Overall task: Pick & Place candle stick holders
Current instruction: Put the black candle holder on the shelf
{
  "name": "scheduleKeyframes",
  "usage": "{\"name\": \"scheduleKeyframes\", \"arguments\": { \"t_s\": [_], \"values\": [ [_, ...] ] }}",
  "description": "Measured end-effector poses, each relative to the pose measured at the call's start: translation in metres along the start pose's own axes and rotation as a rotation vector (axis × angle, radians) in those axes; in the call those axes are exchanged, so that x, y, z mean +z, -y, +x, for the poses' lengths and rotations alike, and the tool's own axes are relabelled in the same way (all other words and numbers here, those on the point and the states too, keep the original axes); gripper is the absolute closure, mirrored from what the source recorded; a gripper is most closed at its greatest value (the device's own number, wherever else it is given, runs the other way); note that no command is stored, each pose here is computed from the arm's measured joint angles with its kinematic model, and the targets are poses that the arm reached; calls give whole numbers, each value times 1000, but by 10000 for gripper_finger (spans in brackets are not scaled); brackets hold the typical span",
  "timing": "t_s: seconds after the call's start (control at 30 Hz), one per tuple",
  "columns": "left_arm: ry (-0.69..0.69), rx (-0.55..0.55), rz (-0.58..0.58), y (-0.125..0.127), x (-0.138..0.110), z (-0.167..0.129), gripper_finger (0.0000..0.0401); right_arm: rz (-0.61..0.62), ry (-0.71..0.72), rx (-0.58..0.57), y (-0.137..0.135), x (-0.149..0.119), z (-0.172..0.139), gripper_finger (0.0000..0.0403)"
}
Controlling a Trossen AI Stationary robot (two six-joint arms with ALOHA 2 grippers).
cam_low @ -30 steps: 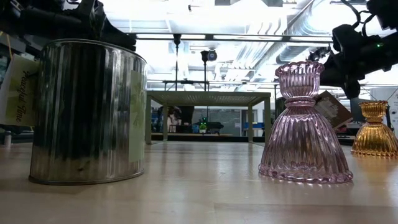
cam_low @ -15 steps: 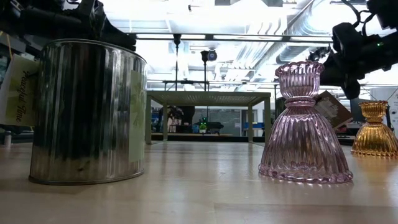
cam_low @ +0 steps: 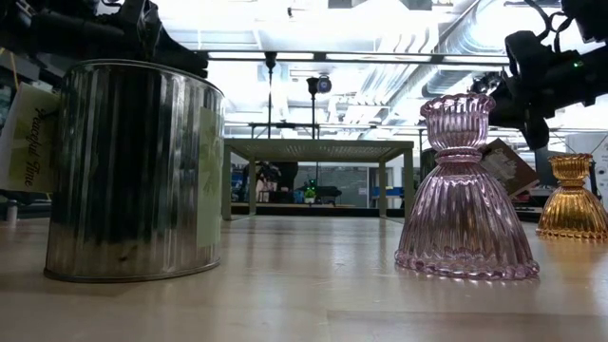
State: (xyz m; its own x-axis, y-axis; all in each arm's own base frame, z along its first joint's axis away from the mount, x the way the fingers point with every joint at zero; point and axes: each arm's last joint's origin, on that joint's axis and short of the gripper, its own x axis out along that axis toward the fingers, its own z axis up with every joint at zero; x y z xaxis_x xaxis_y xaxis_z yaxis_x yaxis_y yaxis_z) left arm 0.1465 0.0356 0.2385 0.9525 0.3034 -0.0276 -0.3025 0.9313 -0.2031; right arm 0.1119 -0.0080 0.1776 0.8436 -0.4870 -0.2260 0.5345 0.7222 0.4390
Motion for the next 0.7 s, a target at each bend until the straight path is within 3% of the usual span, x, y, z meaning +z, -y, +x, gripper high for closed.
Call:
{"name": "scheduleKeyframes", "arguments": {
  "t_s": [0.13, 0.43, 0.7],
  "values": [
    [0, 0, 0, 0, 0, 0, 283, -18, -42, 19, 0, -3, 1, 356],
    [0, 0, 0, 0, 0, 0, 283, -31, -69, -94, 2, -13, 3, 227],
    [0, 0, 0, 0, 0, 0, 283, -103, 70, -329, 7, -14, 5, 211]
  ]
}}
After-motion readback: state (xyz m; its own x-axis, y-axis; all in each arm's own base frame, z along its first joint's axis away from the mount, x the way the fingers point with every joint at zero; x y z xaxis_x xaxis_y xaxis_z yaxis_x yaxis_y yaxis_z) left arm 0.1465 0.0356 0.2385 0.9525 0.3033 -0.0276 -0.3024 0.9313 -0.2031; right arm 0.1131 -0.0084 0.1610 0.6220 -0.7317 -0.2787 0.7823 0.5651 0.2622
